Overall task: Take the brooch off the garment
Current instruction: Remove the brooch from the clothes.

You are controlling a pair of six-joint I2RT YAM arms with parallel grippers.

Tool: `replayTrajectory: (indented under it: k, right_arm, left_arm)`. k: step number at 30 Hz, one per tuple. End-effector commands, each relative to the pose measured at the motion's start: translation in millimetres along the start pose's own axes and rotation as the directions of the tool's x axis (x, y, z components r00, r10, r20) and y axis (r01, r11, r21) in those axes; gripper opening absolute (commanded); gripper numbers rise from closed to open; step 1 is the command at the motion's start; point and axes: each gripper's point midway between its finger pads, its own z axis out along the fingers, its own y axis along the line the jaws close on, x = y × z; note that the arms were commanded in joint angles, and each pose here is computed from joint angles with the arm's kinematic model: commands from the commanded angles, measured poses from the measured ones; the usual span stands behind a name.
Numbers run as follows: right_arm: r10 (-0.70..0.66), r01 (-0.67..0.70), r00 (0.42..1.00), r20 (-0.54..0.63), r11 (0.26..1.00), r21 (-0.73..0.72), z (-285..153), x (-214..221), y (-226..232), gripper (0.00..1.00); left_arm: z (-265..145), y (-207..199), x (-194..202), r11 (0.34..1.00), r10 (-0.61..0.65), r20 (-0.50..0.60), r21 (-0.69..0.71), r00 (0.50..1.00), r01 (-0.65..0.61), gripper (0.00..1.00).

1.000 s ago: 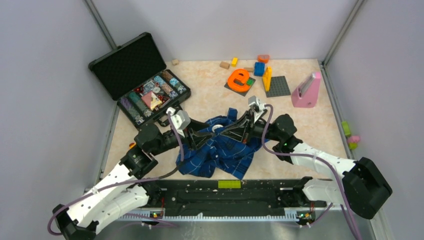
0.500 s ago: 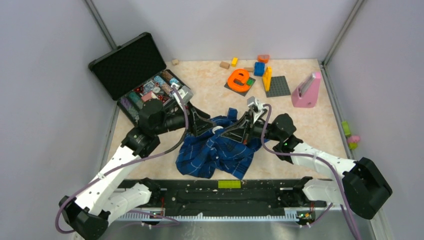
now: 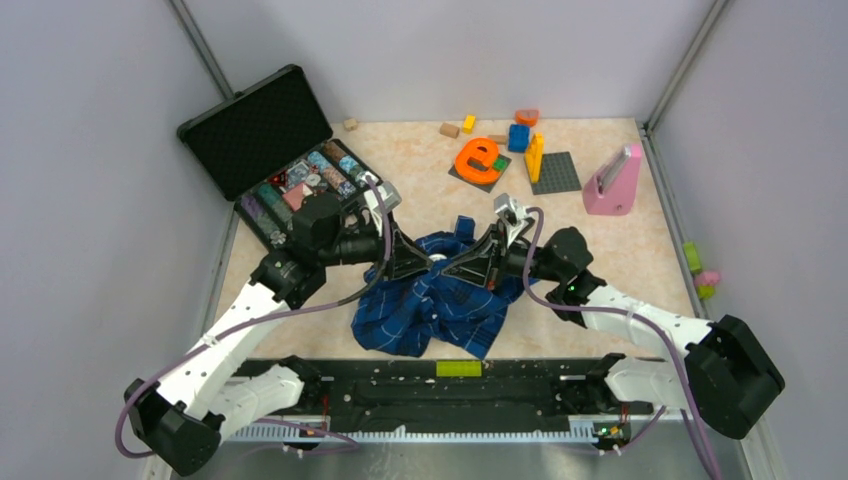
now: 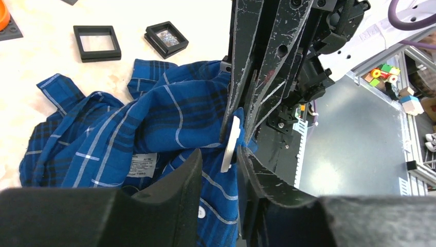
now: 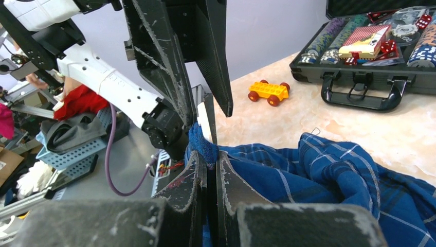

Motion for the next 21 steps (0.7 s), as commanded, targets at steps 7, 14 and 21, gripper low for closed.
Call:
replayTrajectory:
  k: [7,14,21]
  right_arm:
    - [-0.04,0.042,0.998,0.044,0.998,-0.05,5,-30,11,0.02]
    - [-0.027,0.027,1.0,0.0,0.997,0.075,3,-19,-13,0.73]
    - [-0.02,0.034,0.997,-0.075,0.981,0.194,21,-2,-38,0.55]
  left_arm:
    - [-2,7,-21,0.995,0.088,0.035,-0.052,0.995,-0.087,0.0]
    - [-15,41,-26,0.957,0.059,0.065,-0.287,0.996,-0.038,0.0]
    - [-17,41,-27,0.951,0.005,0.071,-0.309,0.997,0.017,0.0]
